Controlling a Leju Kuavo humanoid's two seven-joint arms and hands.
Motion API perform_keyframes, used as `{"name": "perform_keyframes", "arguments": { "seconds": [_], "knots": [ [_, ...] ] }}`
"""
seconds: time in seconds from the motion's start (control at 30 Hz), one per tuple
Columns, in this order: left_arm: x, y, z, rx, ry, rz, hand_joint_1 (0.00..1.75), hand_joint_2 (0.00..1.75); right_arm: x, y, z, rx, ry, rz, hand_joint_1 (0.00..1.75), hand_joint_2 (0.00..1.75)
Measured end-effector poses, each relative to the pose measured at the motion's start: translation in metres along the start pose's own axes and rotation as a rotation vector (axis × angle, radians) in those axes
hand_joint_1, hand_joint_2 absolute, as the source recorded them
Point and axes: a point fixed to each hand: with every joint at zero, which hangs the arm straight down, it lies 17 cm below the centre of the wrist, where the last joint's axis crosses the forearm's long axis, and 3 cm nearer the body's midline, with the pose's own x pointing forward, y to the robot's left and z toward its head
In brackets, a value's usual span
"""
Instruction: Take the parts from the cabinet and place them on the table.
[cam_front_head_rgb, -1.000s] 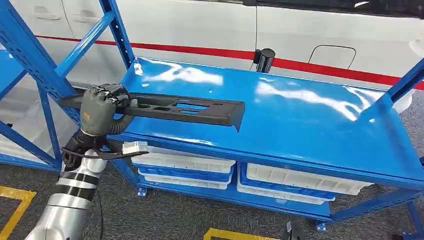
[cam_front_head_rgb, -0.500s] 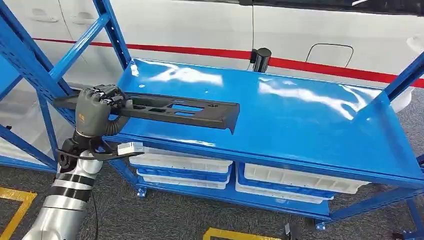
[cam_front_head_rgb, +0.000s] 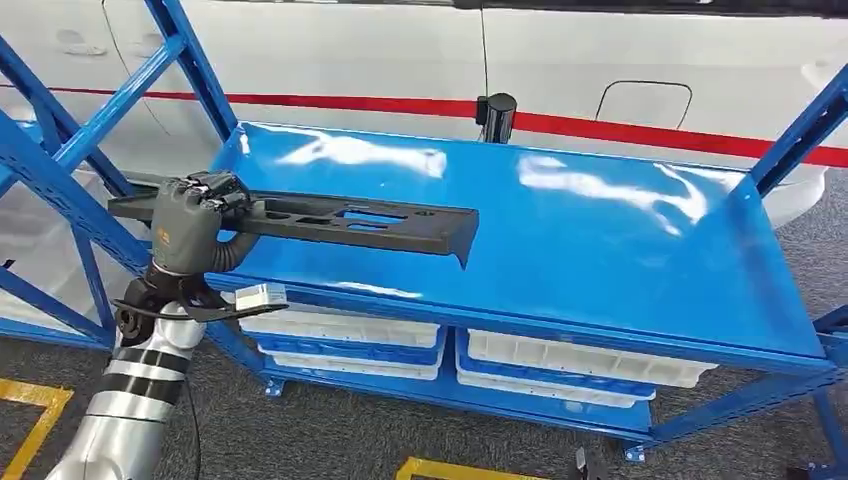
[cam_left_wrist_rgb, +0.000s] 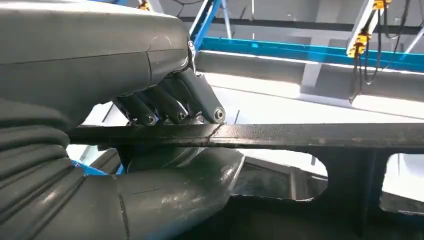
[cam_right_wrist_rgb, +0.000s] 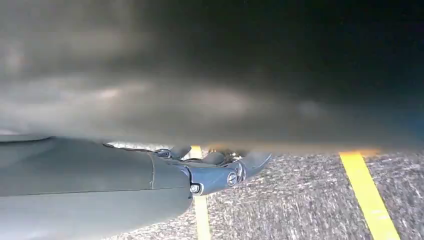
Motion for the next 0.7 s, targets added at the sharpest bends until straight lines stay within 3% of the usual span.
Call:
{"name": "perform_keyframes", "arguments": {
  "seconds": [0.37,0.7],
  "knots": [
    [0.004,-0.016,-0.021,-0.014,-0.028,0.0,1.75,1.75,0.003,0.006,0.0,0.012,-0.003,-0.002,0.0,0.0],
    [0.014,-0.033,-0.022,-0.037,-0.019,0.038,1.75,1.75,0.006,0.005,0.0,0.01,-0.008,-0.002,0.0,0.0]
  ]
}}
